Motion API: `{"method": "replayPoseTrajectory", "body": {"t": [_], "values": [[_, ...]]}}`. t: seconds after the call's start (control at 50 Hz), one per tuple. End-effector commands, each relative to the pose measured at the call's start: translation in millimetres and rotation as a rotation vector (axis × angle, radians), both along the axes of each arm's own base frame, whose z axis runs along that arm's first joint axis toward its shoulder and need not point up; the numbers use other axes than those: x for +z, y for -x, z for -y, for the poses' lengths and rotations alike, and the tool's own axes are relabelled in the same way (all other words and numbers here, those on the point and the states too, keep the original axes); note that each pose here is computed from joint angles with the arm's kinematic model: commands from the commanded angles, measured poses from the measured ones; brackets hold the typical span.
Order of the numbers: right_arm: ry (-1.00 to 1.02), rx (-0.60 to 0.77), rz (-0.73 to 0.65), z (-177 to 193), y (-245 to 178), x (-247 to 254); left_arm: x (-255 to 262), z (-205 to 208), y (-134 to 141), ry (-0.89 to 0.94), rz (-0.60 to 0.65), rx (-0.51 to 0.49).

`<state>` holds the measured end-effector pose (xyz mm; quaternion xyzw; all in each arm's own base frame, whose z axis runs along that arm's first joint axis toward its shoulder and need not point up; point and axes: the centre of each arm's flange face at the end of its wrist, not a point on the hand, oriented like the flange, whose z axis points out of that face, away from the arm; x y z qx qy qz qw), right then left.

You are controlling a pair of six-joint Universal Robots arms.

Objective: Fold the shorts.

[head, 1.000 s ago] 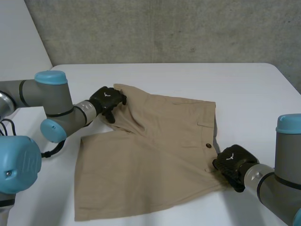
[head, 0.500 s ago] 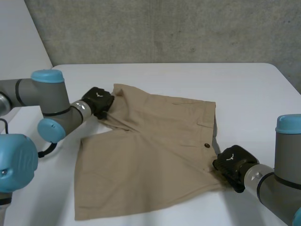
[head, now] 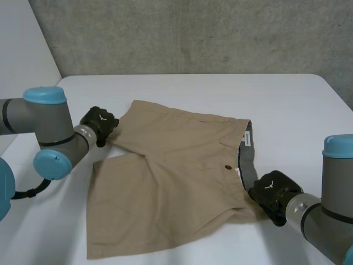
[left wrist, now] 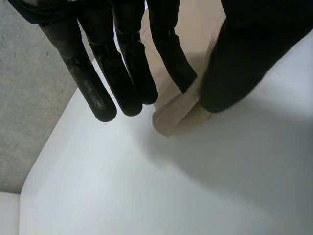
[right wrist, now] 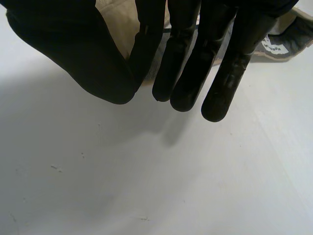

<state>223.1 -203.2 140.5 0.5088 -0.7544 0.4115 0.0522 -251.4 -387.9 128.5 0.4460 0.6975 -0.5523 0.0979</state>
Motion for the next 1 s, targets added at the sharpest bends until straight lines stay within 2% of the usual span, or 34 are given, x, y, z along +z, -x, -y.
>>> {"method": "replayPoseTrajectory", "body": {"t": [0.02, 0.12, 0.2, 0.4, 0.6, 0.76, 0.88, 1.0], "values": [[0.008, -0.007, 0.006, 0.6, 0.5, 3.2, -5.4, -1.5, 3.4, 0.021, 0.011, 0.034], [0.033, -0.015, 0.018, 4.0, 2.0, 10.3, 1.2, -6.9, 9.4, 0.043, -0.005, 0.022], [0.066, -0.016, 0.035, 5.0, 2.4, 20.1, 31.5, -17.6, 10.3, 0.087, -0.035, 0.018], [0.12, 0.01, 0.137, 1.0, -1.7, 47.0, 77.2, -81.8, 1.9, 0.008, -0.255, 0.064], [-0.045, 0.073, 0.3, -14.5, -10.8, 36.7, 65.5, -174.4, -11.4, -0.175, -0.359, 0.087], [-0.159, 0.067, 0.32, -17.4, -11.1, 13.4, 48.1, -232.4, -18.6, -0.304, -0.396, 0.081], [-0.165, 0.069, 0.314, -11.7, -13.4, 3.4, 42.7, -250.1, -29.3, -0.318, -0.382, 0.118], [-0.059, 0.056, 0.373, 8.7, -21.1, 10.8, 37.3, -270.8, -37.0, -0.324, -0.35, 0.124]]}}
